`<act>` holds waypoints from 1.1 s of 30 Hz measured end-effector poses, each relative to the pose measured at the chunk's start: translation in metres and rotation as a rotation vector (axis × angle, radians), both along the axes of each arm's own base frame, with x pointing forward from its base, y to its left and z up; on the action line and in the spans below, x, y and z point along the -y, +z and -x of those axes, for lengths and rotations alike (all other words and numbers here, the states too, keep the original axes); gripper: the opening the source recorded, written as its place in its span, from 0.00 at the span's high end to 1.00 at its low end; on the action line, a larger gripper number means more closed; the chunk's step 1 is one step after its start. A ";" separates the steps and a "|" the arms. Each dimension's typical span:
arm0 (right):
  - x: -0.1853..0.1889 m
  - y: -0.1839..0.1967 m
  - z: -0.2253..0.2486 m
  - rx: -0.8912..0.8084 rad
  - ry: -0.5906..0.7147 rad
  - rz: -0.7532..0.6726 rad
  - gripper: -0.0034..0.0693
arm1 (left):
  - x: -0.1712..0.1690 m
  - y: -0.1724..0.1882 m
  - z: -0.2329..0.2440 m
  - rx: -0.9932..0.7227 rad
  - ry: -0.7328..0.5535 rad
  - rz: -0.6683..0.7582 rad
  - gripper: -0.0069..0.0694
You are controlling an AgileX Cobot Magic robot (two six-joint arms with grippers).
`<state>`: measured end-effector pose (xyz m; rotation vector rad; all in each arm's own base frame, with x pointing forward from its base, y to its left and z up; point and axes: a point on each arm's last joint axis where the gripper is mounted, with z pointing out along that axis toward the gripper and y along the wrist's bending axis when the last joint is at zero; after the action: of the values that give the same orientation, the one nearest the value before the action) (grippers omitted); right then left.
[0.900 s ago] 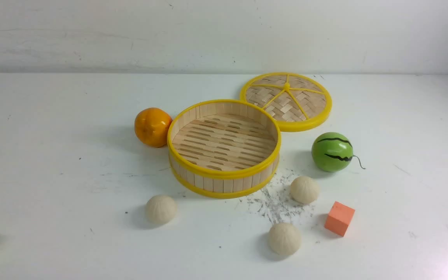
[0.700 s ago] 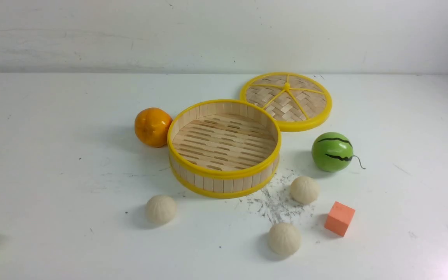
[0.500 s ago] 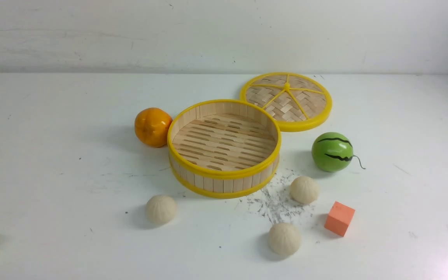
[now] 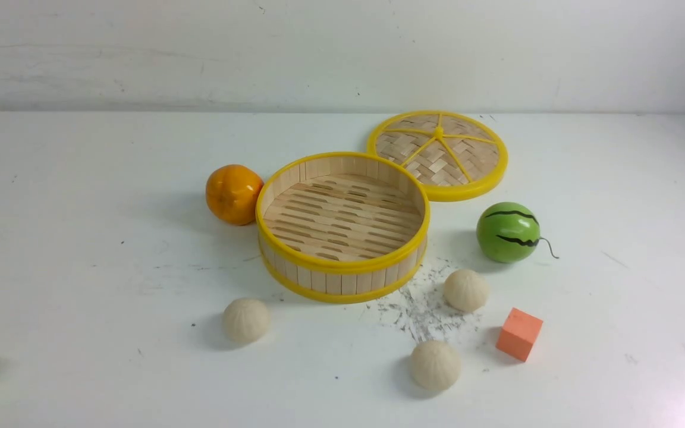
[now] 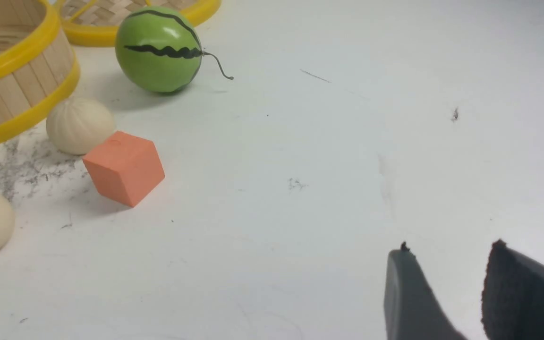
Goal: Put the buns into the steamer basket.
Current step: Use the left arm to grab a steamed stuffed bun
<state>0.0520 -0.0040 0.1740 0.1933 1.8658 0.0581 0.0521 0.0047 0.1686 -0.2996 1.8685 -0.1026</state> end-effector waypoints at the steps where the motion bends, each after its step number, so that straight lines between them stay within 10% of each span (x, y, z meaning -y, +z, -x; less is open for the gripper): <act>1: 0.000 0.000 0.000 0.000 0.000 0.000 0.62 | 0.000 0.000 0.000 0.000 0.000 0.000 0.60; 14: 0.000 0.000 0.000 0.000 0.000 0.000 0.62 | 0.001 0.007 -0.002 0.086 0.005 0.057 0.60; 23: 0.000 0.000 0.000 0.000 0.000 0.000 0.62 | 0.012 0.023 -0.005 0.240 0.130 1.298 0.60; 33: 0.000 0.000 0.000 0.000 0.000 0.000 0.62 | 0.015 0.024 -0.004 0.222 0.112 1.383 0.60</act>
<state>0.0520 -0.0040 0.1740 0.1933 1.8658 0.0581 0.0566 -0.0108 0.1931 -1.2518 1.2794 -1.3012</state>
